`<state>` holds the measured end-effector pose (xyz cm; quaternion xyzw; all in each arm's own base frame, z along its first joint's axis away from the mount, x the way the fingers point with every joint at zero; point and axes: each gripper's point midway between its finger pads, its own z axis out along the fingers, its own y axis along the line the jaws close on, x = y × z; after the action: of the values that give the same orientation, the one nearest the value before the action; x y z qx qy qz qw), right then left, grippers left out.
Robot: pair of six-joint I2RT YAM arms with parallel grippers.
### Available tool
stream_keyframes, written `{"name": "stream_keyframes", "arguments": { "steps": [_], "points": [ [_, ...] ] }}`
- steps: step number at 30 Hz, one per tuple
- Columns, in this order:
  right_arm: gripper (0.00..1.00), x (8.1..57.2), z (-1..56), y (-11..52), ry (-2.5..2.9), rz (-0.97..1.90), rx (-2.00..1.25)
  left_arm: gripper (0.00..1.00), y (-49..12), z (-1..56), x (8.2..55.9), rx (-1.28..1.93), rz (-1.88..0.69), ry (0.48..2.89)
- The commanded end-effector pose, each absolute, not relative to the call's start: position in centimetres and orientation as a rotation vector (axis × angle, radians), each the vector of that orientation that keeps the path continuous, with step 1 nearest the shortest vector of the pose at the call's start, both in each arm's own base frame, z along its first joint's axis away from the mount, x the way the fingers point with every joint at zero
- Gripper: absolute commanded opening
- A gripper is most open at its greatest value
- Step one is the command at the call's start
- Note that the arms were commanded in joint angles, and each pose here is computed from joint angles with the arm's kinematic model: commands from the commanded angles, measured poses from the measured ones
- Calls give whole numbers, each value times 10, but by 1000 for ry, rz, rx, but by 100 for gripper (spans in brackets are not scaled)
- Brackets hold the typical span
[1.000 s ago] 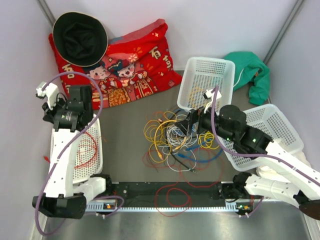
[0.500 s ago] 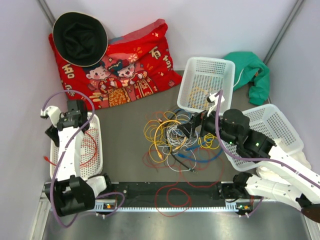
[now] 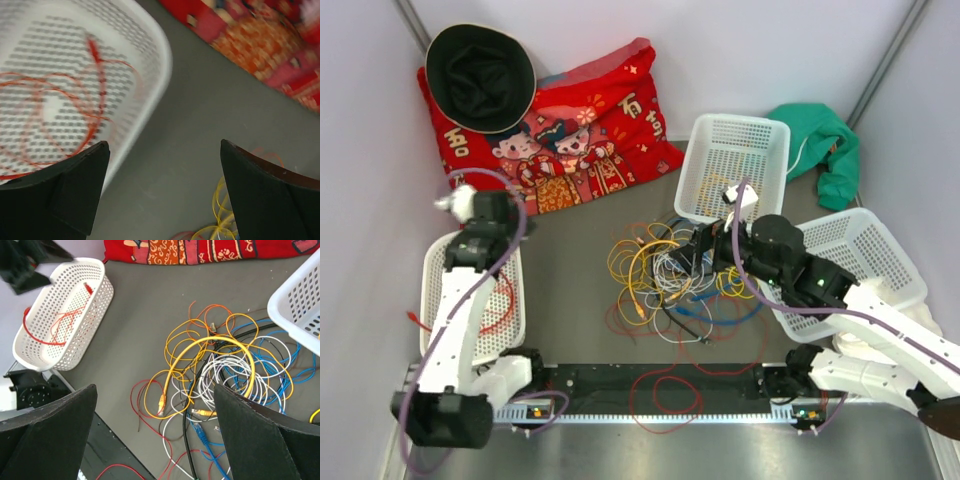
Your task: Untangle the cables
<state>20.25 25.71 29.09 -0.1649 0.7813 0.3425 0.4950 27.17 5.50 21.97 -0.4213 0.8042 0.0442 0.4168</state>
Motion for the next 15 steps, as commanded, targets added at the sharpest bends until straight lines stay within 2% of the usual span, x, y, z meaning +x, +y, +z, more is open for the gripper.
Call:
{"name": "stream_keyframes", "arguments": {
  "steps": [1, 6, 11, 15],
  "points": [
    [99, 209, 286, 257, 1909, 820, -356, 95, -74, 202, 297, -673, -277, 2167],
    [99, 210, 268, 255, 1958, 788, -345, 98, -176, 142, 280, -287, -311, 2398],
    [99, 210, 264, 250, 1979, 762, -331, 99, -215, 88, 278, -165, -302, 2521],
    [99, 210, 259, 244, 1994, 733, -318, 99, -237, 70, 284, -134, -366, 2540]
  ]
}}
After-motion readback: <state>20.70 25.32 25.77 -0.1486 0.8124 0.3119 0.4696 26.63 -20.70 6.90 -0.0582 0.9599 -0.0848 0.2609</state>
